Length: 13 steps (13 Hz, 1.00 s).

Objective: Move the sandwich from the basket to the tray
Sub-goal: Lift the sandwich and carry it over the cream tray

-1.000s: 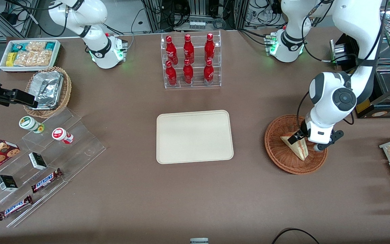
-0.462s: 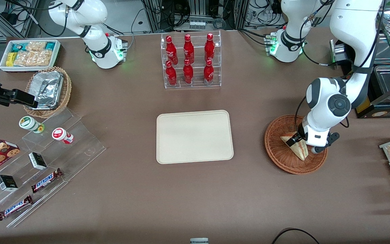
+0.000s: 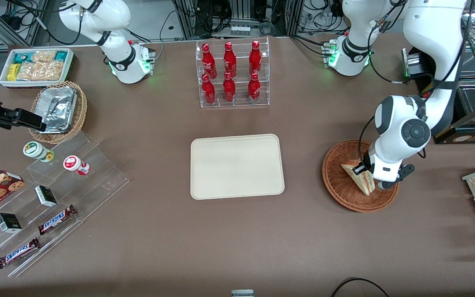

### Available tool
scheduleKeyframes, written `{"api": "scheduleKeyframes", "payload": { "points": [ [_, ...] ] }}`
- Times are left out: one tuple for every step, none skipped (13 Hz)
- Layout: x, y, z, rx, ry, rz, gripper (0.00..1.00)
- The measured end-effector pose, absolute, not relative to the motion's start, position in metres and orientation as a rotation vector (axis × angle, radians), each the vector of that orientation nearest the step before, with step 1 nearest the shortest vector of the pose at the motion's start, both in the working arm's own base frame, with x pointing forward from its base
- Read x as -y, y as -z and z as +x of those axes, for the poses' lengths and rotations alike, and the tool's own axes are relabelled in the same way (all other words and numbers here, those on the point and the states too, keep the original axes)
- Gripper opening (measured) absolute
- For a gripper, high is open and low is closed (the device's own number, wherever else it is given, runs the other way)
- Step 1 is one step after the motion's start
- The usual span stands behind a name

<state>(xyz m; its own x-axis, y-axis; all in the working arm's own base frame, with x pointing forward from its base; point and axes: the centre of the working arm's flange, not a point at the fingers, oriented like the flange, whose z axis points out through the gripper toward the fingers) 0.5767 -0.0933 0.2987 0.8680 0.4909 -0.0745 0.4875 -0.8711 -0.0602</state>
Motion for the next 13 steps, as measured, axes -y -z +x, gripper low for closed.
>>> {"api": "scheduleKeyframes", "payload": {
  "points": [
    [0.108, -0.320, 0.583, 0.726, -0.170, -3.000, 0.28],
    [0.124, -0.339, 0.588, 0.659, -0.189, -3.008, 0.23],
    [0.139, -0.353, 0.591, 0.605, -0.188, -3.020, 0.17],
    [0.156, -0.363, 0.592, 0.558, -0.173, -3.034, 0.15],
    [0.176, -0.366, 0.590, 0.507, -0.161, -3.047, 0.15],
    [0.201, -0.364, 0.585, 0.445, -0.160, -3.055, 0.15],
    [0.229, -0.359, 0.581, 0.375, -0.162, -3.063, 0.15],
    [0.258, -0.353, 0.577, 0.308, -0.162, -3.069, 0.15],
    [0.282, -0.347, 0.576, 0.254, -0.161, -3.074, 0.15],
    [0.303, -0.341, 0.576, 0.209, -0.158, -3.079, 0.15],
    [0.323, -0.336, 0.574, 0.166, -0.156, -3.083, 0.15],
    [0.344, -0.331, 0.570, 0.132, -0.155, -3.089, 0.15],
    [0.366, -0.327, 0.566, 0.119, -0.154, -3.097, 0.15]
  ]
}}
